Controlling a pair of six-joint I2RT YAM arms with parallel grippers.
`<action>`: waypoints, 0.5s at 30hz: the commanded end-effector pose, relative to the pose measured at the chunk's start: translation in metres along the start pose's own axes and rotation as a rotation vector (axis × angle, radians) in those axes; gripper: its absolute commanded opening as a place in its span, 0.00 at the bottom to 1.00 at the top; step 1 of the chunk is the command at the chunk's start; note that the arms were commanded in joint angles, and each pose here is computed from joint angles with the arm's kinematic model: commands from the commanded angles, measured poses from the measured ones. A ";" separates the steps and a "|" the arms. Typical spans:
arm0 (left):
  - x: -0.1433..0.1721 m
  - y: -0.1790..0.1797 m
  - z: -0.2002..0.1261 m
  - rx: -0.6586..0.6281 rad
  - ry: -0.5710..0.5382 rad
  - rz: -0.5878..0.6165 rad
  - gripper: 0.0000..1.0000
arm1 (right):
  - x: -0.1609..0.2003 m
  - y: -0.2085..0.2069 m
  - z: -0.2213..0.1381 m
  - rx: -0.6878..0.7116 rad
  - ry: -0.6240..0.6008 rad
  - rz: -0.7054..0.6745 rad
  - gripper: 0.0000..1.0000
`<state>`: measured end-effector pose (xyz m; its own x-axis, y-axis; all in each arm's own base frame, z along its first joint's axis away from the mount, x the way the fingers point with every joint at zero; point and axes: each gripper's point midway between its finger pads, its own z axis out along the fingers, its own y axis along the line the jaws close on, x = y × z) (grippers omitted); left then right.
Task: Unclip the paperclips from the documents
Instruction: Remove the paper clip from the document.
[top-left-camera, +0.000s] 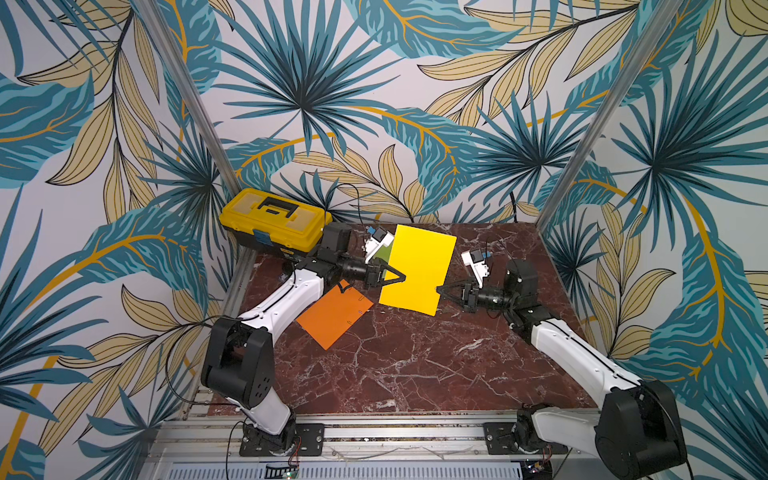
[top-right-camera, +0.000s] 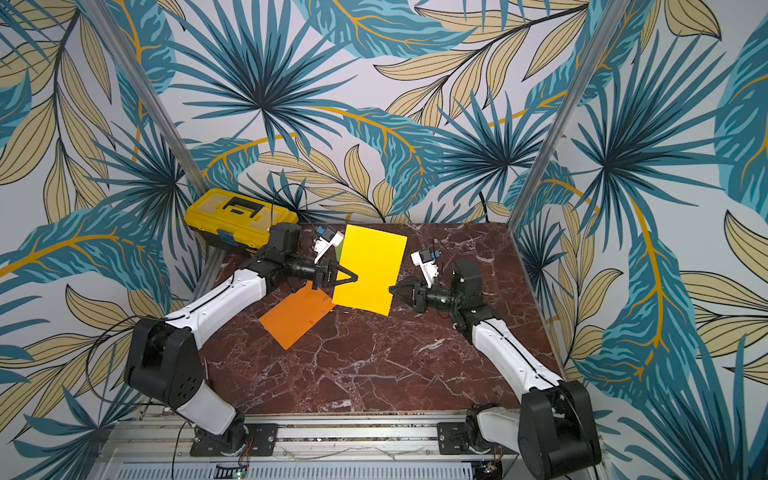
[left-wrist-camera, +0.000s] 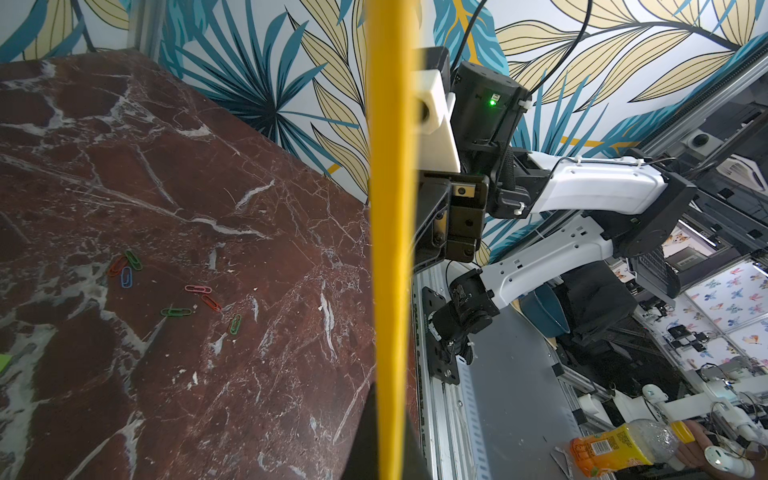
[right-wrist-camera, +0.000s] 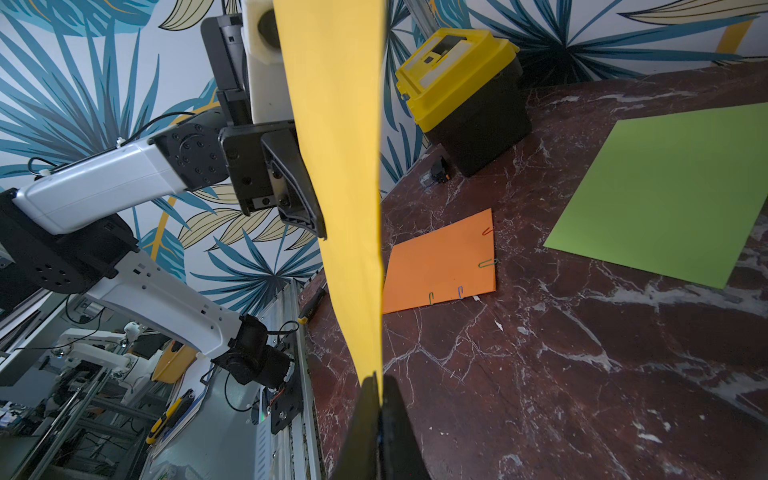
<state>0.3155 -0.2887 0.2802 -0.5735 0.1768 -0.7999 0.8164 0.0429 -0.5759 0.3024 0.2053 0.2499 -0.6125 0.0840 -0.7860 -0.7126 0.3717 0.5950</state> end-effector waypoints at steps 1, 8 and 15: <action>-0.004 -0.009 -0.005 0.008 -0.014 0.050 0.00 | -0.004 0.002 -0.001 -0.019 -0.002 -0.013 0.03; -0.005 -0.010 -0.006 0.002 -0.016 0.059 0.00 | -0.003 0.001 -0.002 -0.013 0.000 -0.013 0.01; -0.005 -0.010 -0.007 -0.001 -0.019 0.064 0.00 | 0.000 -0.004 -0.004 0.007 0.005 -0.008 0.01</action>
<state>0.3150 -0.2885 0.2793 -0.5713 0.1770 -0.8014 0.8180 0.0428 -0.5736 0.3022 0.2041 0.2496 -0.6096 0.0808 -0.7886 -0.7161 0.3705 0.5915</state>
